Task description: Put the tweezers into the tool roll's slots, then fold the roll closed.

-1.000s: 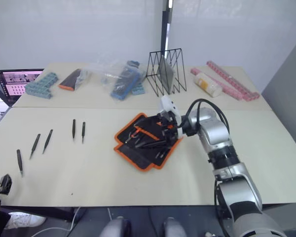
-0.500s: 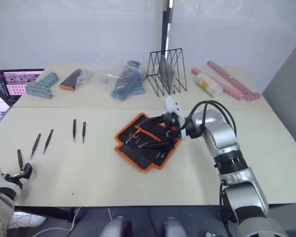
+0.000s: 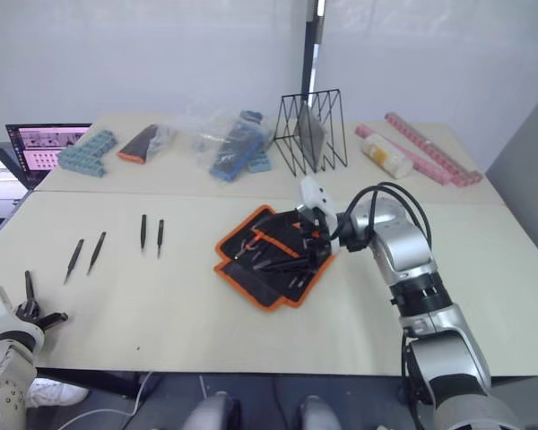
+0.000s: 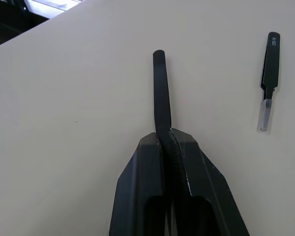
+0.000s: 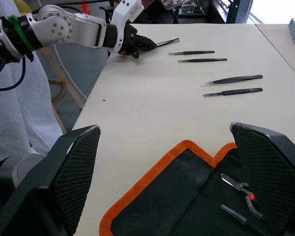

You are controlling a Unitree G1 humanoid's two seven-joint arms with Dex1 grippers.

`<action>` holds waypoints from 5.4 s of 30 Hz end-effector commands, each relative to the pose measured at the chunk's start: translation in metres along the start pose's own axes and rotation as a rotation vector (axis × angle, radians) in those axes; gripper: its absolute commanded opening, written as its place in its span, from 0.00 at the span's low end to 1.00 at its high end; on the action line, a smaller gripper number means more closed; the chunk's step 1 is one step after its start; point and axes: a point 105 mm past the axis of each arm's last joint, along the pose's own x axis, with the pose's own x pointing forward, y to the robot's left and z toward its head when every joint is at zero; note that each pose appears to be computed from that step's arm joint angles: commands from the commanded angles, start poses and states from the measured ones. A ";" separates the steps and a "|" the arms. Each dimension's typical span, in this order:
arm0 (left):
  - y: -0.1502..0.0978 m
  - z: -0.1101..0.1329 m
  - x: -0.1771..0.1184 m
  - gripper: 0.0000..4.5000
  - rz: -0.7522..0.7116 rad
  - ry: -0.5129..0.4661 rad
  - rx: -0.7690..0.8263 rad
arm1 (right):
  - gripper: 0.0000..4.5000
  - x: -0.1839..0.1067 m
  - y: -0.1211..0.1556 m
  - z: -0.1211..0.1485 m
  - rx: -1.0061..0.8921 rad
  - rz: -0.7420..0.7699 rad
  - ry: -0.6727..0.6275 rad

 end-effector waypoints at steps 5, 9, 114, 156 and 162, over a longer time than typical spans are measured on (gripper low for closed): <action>0.007 0.019 -0.003 0.01 -0.006 -0.067 -0.008 | 1.00 -0.002 -0.001 0.005 -0.042 -0.048 0.019; -0.025 0.057 -0.013 0.01 -0.176 -0.160 -0.027 | 1.00 -0.009 -0.013 0.006 -0.087 -0.199 0.005; -0.343 -0.009 -0.080 0.00 -1.293 0.183 0.484 | 0.01 -0.028 0.001 -0.141 0.332 -0.597 0.247; -0.315 0.041 -0.094 0.99 -1.357 0.189 0.365 | 0.00 -0.034 0.002 -0.141 0.315 -0.572 0.270; -0.296 0.072 -0.094 0.99 -1.317 0.060 0.305 | 0.00 -0.036 -0.008 -0.120 0.280 -0.578 0.177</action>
